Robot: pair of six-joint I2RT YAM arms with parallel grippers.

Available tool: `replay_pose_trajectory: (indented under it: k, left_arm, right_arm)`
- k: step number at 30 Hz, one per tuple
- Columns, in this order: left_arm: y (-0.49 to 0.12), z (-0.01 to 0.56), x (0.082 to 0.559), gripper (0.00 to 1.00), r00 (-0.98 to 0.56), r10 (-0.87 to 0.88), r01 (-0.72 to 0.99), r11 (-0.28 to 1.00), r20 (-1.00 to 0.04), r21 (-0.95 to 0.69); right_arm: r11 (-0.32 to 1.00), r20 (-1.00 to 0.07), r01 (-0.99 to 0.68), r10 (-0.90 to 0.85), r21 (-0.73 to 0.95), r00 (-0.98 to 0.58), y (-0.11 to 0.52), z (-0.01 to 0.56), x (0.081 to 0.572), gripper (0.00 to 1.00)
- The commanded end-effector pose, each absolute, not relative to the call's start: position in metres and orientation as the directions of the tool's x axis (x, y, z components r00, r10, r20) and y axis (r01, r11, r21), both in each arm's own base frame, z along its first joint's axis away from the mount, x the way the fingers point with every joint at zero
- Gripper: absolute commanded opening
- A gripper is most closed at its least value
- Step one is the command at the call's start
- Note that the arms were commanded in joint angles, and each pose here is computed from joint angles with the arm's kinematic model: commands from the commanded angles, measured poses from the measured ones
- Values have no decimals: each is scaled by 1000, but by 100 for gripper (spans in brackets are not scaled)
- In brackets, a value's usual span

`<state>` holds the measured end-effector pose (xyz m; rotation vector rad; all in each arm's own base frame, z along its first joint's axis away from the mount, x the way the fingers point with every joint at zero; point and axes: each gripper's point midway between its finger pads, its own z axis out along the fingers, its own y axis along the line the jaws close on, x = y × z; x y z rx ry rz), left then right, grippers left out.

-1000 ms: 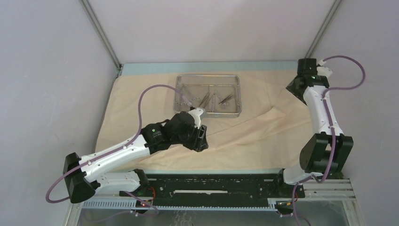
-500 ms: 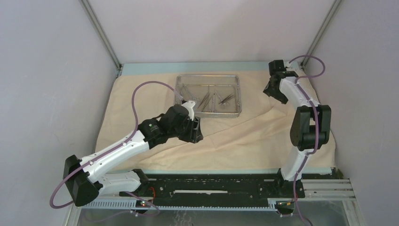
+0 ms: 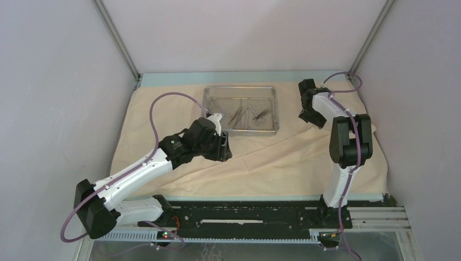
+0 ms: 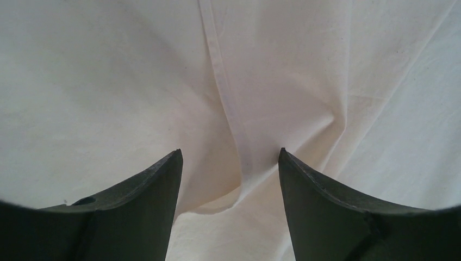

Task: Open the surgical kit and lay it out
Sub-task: Smooth out the surgical kit at the center of the board.

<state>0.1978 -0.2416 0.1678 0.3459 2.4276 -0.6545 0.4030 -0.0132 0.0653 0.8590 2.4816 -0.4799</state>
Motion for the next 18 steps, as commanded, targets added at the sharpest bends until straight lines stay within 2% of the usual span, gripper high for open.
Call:
replay_pose_trajectory:
  k: [1, 9, 12, 14, 15, 18]
  left_arm:
    - [-237, 171, 212, 55, -790, 42, 339, 862, -612, -377]
    - [-232, 174, 231, 55, -795, -60, 257, 869, -604, -424]
    - [-232, 172, 241, 55, -807, -110, 218, 857, -580, -466]
    - [-232, 171, 247, 55, -817, -134, 198, 848, -561, -492]
    - [-232, 169, 251, 55, -820, -142, 188, 848, -555, -495]
    - [-230, 162, 261, 55, -829, -162, 155, 854, -536, -497]
  right_arm:
    - [706, -544, 678, 495, -204, -678, -18, 58, 396, 73]
    - [693, -552, 685, 490, -223, -675, -19, 61, 377, 52]
    - [682, -574, 700, 493, -211, -653, -23, 76, 365, 27]
    - [673, -588, 713, 500, -198, -635, -26, 86, 355, 4]
    - [668, -595, 718, 503, -192, -627, -28, 92, 350, 0]
    - [647, -608, 743, 523, -173, -597, -31, 105, 330, 0]
